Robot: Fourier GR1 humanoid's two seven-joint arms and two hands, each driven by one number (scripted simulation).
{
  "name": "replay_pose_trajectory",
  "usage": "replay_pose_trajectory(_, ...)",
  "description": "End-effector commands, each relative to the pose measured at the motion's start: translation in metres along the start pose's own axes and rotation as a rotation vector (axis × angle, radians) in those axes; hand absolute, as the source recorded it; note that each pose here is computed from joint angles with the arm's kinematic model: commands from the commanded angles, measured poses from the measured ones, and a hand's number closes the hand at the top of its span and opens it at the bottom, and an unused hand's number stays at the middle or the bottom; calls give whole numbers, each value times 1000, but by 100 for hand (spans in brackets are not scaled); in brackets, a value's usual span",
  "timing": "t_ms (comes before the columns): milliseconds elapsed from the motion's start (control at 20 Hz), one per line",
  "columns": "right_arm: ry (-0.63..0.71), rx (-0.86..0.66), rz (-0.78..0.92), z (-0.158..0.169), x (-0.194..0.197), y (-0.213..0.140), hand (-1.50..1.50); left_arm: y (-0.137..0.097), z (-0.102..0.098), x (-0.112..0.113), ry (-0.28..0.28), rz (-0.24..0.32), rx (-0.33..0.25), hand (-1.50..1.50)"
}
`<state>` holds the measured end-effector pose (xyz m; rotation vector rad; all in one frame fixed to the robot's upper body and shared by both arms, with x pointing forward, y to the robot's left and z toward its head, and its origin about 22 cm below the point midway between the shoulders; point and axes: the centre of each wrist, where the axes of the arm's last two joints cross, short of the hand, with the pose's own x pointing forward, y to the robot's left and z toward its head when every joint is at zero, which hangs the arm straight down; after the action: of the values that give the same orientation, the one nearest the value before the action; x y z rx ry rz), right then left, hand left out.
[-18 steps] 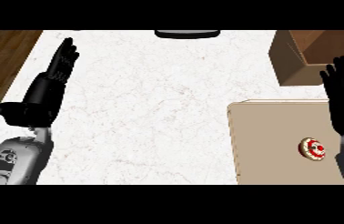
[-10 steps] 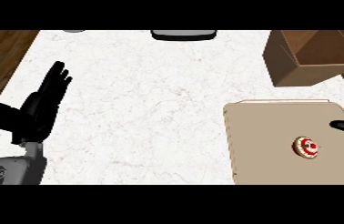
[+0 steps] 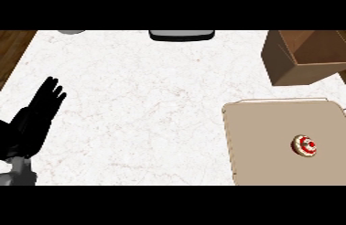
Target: Pick the cupcake from the tray and place it in the cardboard box
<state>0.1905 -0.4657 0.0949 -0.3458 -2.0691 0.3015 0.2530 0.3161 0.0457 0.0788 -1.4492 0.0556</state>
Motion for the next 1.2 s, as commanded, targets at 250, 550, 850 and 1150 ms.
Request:
replay_pose_trajectory(250,238,417,563,-17,49,-24,-150,6,6,-1,-12,-5,1,0)
replay_pose_trajectory(550,407,600,721,-31,80,8,-150,7,15,9,4,-8,-10,0)
replay_pose_trajectory(850,559,711,740,-47,98,55,-150,2,11,-10,28,14,-31,0)
replay_pose_trajectory(1150,652,708,706,-57,73,47,-150,11,1,-3,22,13,-24,0)
